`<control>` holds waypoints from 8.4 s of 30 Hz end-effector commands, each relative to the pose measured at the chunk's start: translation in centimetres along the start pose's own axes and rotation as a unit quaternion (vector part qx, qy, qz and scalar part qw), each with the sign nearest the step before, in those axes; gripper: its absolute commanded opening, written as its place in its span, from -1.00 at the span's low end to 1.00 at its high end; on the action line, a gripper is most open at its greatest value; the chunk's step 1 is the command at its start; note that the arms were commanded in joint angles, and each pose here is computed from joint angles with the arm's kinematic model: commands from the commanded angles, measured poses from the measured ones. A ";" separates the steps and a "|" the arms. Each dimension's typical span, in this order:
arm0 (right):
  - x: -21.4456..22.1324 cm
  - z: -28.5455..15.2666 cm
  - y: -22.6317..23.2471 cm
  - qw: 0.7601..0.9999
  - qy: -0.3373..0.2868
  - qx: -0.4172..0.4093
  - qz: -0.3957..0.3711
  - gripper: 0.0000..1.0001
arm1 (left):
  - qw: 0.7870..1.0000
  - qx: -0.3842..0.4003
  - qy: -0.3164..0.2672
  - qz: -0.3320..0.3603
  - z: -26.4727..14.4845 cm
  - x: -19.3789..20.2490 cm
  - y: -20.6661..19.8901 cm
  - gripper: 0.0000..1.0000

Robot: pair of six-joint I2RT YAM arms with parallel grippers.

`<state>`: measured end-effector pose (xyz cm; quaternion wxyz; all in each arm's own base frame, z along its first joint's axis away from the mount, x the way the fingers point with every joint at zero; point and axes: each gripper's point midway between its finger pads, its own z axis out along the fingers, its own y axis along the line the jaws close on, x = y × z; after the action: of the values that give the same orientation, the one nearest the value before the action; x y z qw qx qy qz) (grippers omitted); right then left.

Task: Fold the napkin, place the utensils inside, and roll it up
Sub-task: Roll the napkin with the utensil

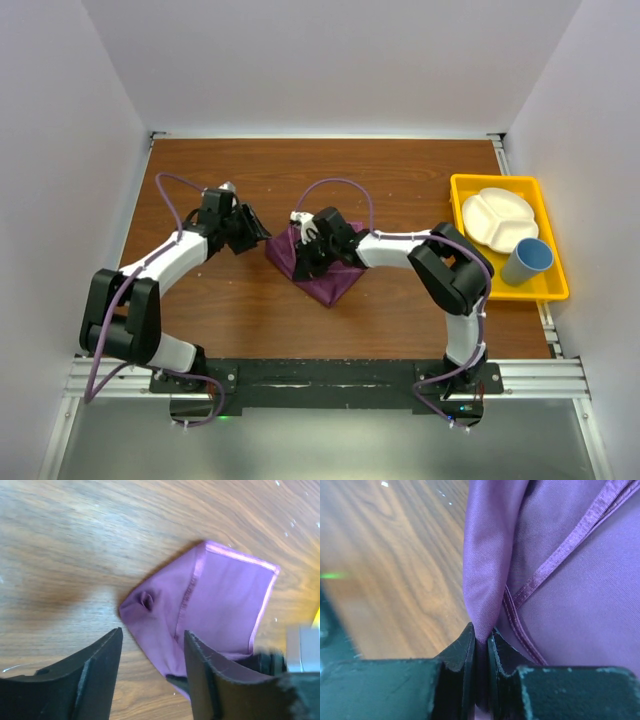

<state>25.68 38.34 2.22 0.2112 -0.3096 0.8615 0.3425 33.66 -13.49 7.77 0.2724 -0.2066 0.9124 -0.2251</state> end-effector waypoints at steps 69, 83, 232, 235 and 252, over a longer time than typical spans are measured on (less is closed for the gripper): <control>3.1 -11.9 -6.0 0.972 0.142 0.186 0.021 0.15 | 0.989 0.083 0.122 0.013 7.0 9.2 3.7 -1.00; -2.7 -7.1 0.8 0.939 0.077 0.222 -0.252 0.60 | 0.986 0.074 0.151 0.016 7.1 8.8 2.9 -1.00; -5.4 -7.9 0.4 0.969 0.111 0.151 -0.161 0.41 | 0.988 0.081 0.127 -0.040 7.5 4.9 6.5 -1.00; -5.8 -5.7 1.3 0.961 0.115 0.154 -0.200 0.46 | 0.986 0.078 0.137 -0.057 7.4 5.2 6.4 -1.00; -3.8 0.5 -0.8 0.943 0.131 0.192 -0.240 0.09 | 0.983 0.064 0.158 -0.068 6.9 4.9 6.0 -1.00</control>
<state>27.90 39.23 3.48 0.1975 -0.5114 0.8331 0.0735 35.12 -15.09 1.35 0.1768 -0.1689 0.8839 -0.3986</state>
